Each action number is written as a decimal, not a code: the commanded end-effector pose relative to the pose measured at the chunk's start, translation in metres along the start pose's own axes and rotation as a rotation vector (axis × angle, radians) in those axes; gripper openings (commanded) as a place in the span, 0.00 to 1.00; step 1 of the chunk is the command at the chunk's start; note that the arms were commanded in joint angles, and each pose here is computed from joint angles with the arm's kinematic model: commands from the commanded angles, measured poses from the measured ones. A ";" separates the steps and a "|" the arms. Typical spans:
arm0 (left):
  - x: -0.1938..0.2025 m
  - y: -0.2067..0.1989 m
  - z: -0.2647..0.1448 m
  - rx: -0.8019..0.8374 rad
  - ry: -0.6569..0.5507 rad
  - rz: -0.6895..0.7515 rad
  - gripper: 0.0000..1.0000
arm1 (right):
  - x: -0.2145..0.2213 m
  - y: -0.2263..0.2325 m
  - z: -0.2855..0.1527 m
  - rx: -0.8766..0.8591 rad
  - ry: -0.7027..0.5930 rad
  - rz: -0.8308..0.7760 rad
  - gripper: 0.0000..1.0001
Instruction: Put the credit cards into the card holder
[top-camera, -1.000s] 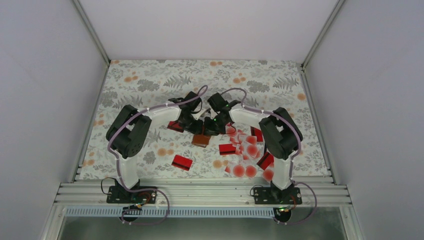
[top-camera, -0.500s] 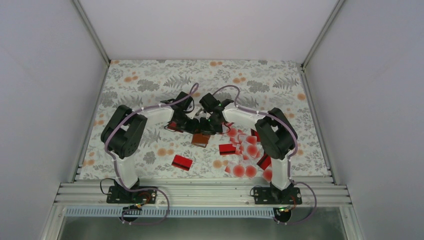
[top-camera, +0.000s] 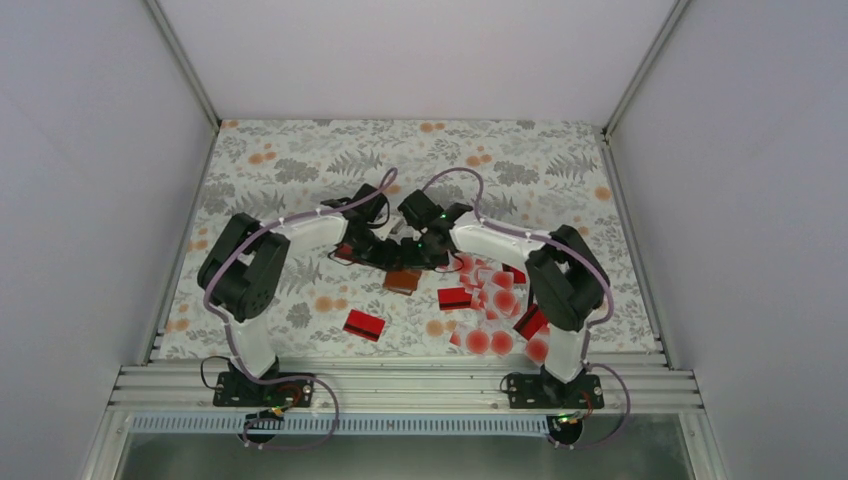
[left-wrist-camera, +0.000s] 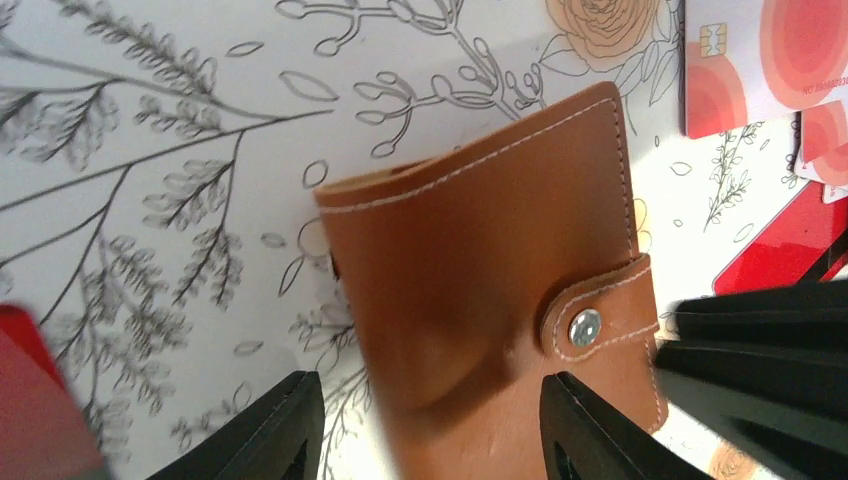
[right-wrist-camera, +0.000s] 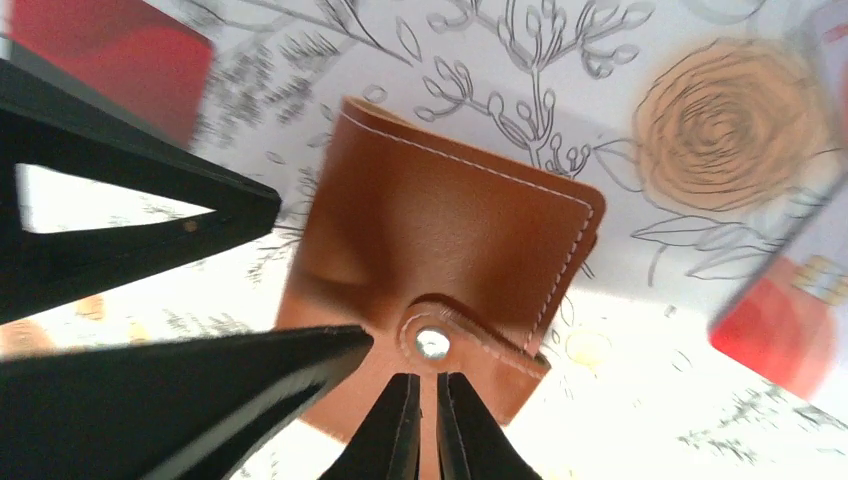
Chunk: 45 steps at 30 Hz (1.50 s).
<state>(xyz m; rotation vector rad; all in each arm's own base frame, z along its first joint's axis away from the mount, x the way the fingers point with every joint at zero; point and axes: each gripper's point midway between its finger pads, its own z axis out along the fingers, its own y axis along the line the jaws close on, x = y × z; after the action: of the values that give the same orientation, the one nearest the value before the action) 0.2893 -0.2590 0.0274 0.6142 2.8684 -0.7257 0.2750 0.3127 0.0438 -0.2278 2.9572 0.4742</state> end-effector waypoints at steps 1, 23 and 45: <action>-0.009 -0.002 -0.030 -0.064 -0.039 0.002 0.57 | -0.019 0.008 -0.058 -0.018 -0.139 -0.036 0.07; -0.100 -0.016 -0.313 -0.463 -0.786 0.082 1.00 | -0.113 -0.019 -0.339 0.196 -0.964 -0.197 0.99; 0.014 0.102 -0.280 -0.811 -1.211 0.151 1.00 | -0.083 -0.185 -0.267 0.326 -1.220 -0.172 0.99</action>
<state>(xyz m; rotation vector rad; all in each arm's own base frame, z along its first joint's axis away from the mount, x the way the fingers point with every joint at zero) 0.3098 -0.0437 0.2236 0.1525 1.8267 0.1780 0.3540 0.0813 0.2370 -0.1897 1.9271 -0.0250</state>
